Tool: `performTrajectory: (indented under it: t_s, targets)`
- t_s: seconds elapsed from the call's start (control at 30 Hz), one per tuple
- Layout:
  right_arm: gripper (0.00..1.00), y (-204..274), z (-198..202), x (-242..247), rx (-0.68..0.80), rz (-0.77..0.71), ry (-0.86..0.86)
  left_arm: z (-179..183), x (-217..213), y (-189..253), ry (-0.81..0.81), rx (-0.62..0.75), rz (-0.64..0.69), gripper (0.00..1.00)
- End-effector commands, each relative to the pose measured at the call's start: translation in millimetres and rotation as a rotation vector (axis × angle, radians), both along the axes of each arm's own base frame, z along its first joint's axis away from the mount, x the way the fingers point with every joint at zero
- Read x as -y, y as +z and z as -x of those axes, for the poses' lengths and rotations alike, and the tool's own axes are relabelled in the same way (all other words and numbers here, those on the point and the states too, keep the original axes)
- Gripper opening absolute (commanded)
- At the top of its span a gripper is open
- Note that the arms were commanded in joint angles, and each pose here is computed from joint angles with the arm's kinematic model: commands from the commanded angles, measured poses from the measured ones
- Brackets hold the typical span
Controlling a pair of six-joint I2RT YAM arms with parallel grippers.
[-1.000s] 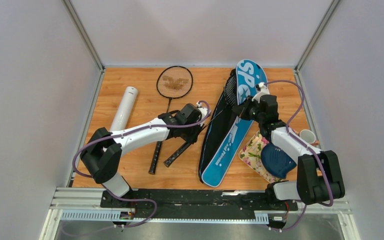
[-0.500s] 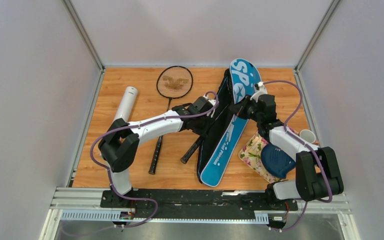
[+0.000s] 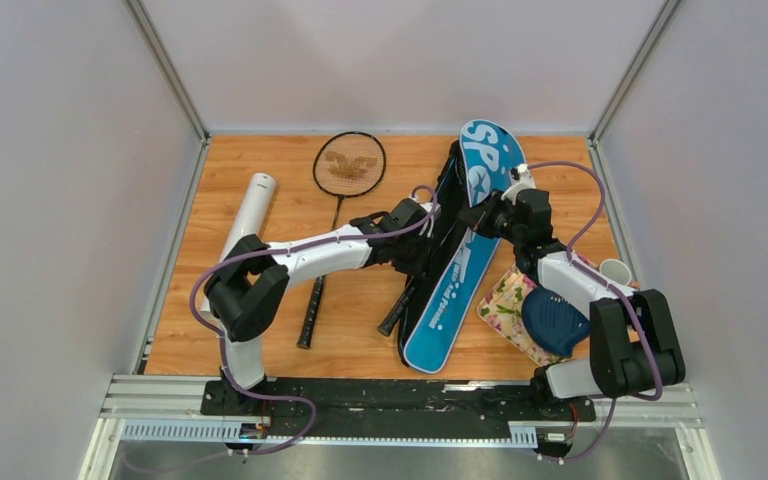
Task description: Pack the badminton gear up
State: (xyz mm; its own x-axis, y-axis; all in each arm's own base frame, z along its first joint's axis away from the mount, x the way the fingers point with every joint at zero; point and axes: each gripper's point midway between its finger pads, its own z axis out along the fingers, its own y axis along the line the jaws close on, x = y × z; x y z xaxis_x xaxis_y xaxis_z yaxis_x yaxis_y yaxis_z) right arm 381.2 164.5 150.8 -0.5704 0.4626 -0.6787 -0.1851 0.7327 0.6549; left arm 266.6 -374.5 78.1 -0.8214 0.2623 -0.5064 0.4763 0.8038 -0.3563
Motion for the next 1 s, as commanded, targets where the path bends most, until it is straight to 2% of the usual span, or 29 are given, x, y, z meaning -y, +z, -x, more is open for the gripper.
performTrajectory:
  t_s: [0.0,0.03,0.13,0.2,0.3,0.33,0.37,0.5,0.6,0.73,0.83,0.97]
  targets:
    - [0.0,22.6,-4.4,-8.5,0.077,-0.043,0.023,-6.2,21.5,23.8,0.005,0.032,0.138,0.13]
    - [0.0,23.0,-4.5,-8.6,0.08,-0.039,0.023,-5.0,21.7,25.6,-0.006,0.036,0.144,0.27]
    - [0.0,19.1,-5.3,-7.7,0.072,-0.029,0.021,-0.7,24.2,37.2,-0.041,0.037,0.171,0.48]
    - [0.0,18.0,-6.3,-7.5,0.07,-0.027,0.021,7.2,23.6,46.4,-0.072,0.03,0.195,0.55]
    - [0.0,17.5,-6.6,-7.3,0.069,-0.029,0.024,11.9,11.3,62.2,-0.084,0.038,0.227,0.56]
    - [0.0,15.7,-6.1,-8.0,0.066,-0.027,0.027,12.1,6.5,65.7,-0.086,0.047,0.232,0.67]
    - [0.0,17.0,-7.0,-7.2,0.069,-0.03,0.025,10.1,0.0,71.2,-0.088,0.051,0.251,0.69]
    - [0.0,18.9,-4.4,-9.3,0.076,-0.036,0.045,11.7,-40.0,82.5,-0.054,0.085,0.285,0.69]
    - [0.0,22.1,-2.2,-10.0,0.084,-0.046,0.066,9.7,-65.7,66.1,-0.029,0.02,0.309,0.67]
    - [0.0,27.3,0.0,-11.4,0.102,-0.05,0.089,-4.0,-67.0,45.9,-0.055,0.003,0.311,0.67]
    - [0.0,28.9,0.5,-9.9,0.102,-0.063,0.094,-33.9,-64.0,27.7,-0.02,0.039,0.26,0.66]
    - [0.0,30.7,2.1,-9.5,0.105,-0.062,0.101,-64.7,-46.1,15.0,-0.019,0.057,0.29,0.67]
